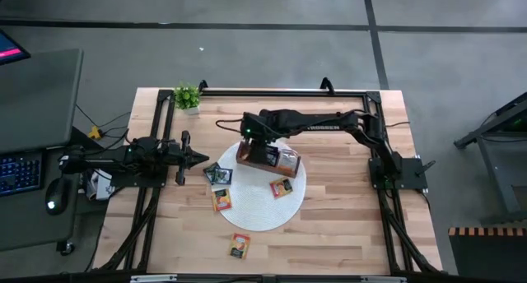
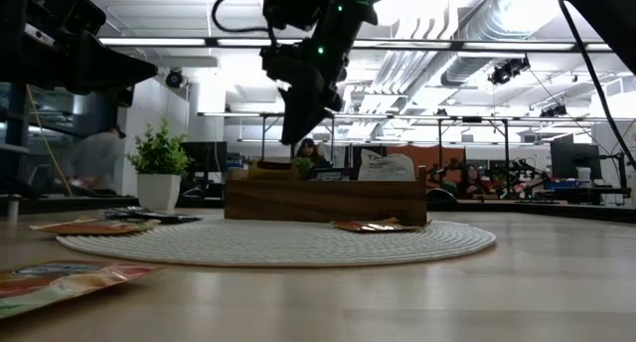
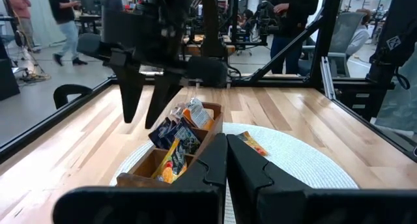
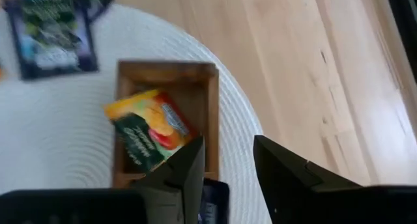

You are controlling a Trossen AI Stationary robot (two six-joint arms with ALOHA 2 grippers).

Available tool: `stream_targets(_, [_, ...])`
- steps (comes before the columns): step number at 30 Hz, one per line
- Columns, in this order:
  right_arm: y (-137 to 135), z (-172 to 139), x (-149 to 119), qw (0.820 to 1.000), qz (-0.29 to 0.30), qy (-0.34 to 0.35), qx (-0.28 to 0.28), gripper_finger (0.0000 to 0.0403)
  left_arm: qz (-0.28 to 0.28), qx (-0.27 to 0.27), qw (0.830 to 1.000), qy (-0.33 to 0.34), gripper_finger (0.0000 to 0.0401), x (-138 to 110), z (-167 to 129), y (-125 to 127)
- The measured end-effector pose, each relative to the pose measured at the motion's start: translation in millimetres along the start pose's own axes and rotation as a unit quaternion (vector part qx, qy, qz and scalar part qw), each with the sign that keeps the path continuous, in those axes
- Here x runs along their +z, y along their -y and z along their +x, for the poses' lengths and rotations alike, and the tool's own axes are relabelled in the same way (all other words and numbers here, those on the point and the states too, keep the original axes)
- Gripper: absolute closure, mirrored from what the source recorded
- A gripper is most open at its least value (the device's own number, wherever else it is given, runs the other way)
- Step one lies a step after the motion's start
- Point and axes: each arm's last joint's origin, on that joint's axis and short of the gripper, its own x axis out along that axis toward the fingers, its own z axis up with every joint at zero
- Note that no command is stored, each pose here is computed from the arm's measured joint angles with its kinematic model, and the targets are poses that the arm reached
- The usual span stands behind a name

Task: Pick & Place Tea
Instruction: Put the orange tea bag into the left section of the wooden organizer

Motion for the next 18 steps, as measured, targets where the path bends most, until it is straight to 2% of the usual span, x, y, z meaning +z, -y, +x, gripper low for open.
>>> stream_targets(4, [-3.1,-11.2,4.6,1.0,0.024,-0.002,0.016,0.0272,0.0,0.0,1.0,0.0,0.04,0.0,0.0,0.0])
stream_targets(8, [-10.9,-25.9,10.0,0.997,0.038,-0.009,0.069,0.0272,0.0,0.0,1.0,0.0,0.04,-0.1,0.0,0.0])
stream_targets(13, [-29.7,-38.1,6.4,0.983,0.059,-0.054,0.166,0.0272,0.0,0.0,1.0,0.0,0.04,0.0,0.0,0.0])
stream_targets(18, [-52.5,-41.5,-8.3,0.971,0.094,-0.107,0.191,0.0272,0.0,0.0,1.0,0.0,0.04,0.0,0.0,0.0])
